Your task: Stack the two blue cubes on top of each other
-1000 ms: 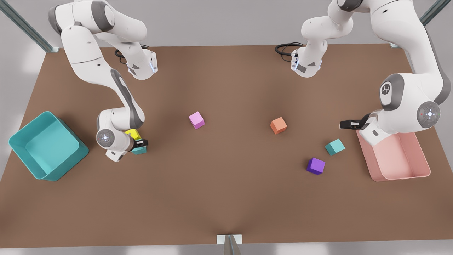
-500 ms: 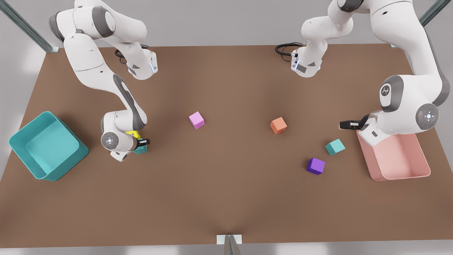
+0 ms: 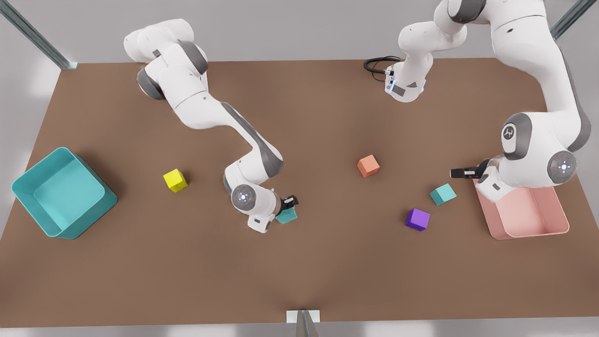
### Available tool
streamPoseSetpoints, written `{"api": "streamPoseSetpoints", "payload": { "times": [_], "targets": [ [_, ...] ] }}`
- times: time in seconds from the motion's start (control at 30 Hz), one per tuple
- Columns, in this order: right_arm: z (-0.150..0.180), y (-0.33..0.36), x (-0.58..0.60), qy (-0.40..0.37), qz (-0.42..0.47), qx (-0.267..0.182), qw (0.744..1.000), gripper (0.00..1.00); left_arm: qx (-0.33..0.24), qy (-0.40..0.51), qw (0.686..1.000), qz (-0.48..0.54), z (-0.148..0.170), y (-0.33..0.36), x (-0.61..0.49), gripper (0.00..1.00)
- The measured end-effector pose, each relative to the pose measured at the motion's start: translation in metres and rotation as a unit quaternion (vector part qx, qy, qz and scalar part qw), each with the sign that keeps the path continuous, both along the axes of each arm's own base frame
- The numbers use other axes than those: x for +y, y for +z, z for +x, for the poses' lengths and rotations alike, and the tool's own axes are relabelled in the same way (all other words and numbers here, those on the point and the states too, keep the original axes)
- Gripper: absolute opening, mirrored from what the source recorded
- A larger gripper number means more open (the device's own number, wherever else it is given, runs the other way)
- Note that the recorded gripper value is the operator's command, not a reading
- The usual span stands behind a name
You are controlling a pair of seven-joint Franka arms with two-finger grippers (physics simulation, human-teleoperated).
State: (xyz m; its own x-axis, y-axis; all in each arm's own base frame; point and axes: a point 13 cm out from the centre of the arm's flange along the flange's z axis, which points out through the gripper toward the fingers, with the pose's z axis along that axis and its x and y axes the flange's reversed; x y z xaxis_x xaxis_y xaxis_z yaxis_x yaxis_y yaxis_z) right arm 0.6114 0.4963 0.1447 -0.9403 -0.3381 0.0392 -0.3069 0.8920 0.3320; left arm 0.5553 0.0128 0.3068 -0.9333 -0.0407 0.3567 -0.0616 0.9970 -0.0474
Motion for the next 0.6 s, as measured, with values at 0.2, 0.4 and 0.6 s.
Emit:
{"api": "streamPoseSetpoints", "payload": {
  "times": [0.2, 0.4, 0.6],
  "targets": [
    [-0.063, -0.052, 0.086, -0.062, -0.013, 0.040, 0.997, 0.50, 0.033, 0.057, 0.998, 0.023, -0.049, -0.118, 0.021, 1.00],
    [-0.062, -0.058, 0.091, -0.146, -0.026, 0.055, 0.987, 1.00, -0.010, 0.103, 0.994, 0.022, -0.044, -0.163, 0.031, 1.00],
    [-0.004, 0.094, 0.060, -0.240, 0.032, 0.052, 0.969, 1.00, -0.041, 0.143, 0.988, 0.039, -0.030, -0.194, 0.046, 1.00]
  ]
}}
